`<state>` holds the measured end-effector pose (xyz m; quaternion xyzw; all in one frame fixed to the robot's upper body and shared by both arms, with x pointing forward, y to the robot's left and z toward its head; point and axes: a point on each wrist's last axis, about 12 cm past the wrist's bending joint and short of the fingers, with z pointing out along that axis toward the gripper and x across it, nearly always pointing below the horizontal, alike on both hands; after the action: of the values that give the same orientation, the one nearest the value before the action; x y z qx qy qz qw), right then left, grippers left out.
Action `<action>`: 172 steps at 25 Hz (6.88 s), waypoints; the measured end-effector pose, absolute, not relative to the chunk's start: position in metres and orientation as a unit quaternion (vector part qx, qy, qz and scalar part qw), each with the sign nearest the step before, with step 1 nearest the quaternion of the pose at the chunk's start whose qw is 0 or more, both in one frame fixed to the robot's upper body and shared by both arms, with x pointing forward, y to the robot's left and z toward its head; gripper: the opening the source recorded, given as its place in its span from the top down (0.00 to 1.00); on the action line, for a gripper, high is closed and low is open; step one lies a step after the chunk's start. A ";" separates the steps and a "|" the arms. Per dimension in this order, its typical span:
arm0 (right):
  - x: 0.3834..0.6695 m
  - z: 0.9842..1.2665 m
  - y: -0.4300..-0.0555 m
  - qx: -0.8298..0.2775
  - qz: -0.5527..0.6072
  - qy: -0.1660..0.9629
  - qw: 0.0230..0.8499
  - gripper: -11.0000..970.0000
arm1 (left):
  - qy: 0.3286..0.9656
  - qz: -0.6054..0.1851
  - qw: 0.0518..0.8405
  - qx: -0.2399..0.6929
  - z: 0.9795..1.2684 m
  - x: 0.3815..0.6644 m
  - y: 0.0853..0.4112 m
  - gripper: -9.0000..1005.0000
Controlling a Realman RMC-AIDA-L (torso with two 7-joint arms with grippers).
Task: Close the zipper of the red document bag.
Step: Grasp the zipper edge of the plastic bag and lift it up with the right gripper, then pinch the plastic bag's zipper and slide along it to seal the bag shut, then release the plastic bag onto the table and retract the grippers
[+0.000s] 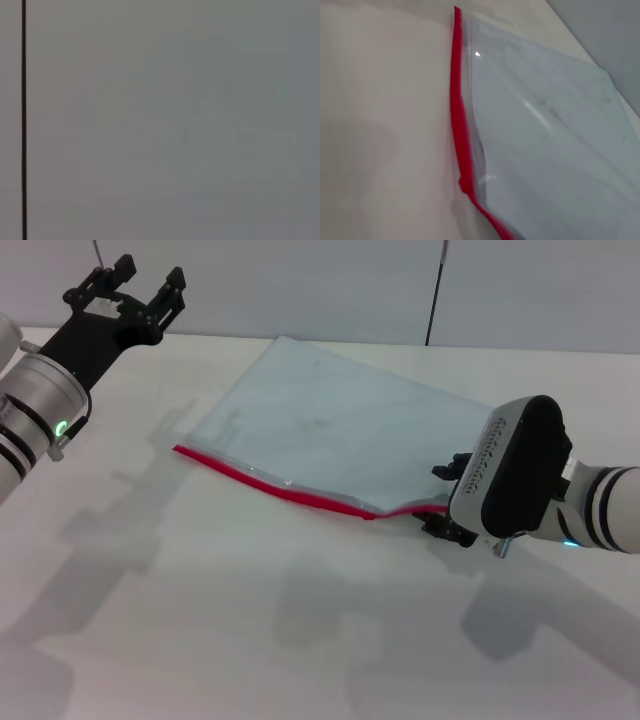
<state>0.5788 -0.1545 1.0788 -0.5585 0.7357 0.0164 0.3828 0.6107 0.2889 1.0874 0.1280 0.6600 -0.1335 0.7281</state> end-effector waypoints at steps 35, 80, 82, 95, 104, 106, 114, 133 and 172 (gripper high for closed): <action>0.577 1.126 -0.175 -0.500 0.027 0.740 0.450 0.90 | 0.674 -0.237 0.554 0.428 1.126 0.631 0.225 0.39; 0.575 1.130 -0.160 -0.527 0.044 0.730 0.432 0.93 | 0.604 -0.133 0.445 0.648 1.145 0.632 0.152 0.61; 0.575 1.129 -0.160 -0.527 0.044 0.730 0.432 0.93 | 0.600 -0.125 0.444 0.654 1.145 0.632 0.152 0.64; 0.576 1.130 -0.159 -0.528 0.046 0.729 0.433 0.92 | 0.595 -0.106 0.446 0.661 1.140 0.629 0.148 0.86; 0.576 1.131 -0.160 -0.526 0.045 0.730 0.434 0.92 | 0.604 -0.107 0.453 0.647 1.139 0.627 0.153 0.90; 0.577 1.131 -0.160 -0.525 0.044 0.730 0.434 0.91 | 0.607 -0.107 0.456 0.642 1.138 0.626 0.157 0.90; 0.578 1.134 -0.163 -0.520 0.041 0.731 0.441 0.91 | 0.630 -0.096 0.458 0.620 1.129 0.623 0.173 0.90; 0.580 1.152 -0.207 -0.448 0.016 0.754 0.480 0.90 | 0.737 -0.061 0.468 0.483 1.093 0.608 0.255 0.91; 0.562 1.170 -0.229 -0.308 -0.011 0.736 0.603 0.37 | 0.640 -0.139 0.719 0.235 1.125 0.583 0.316 0.48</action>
<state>0.5617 -0.2286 1.1702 -0.3082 0.7358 -0.0106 0.6030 0.5829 0.3164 1.1248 0.2348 0.6396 -0.1393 0.7186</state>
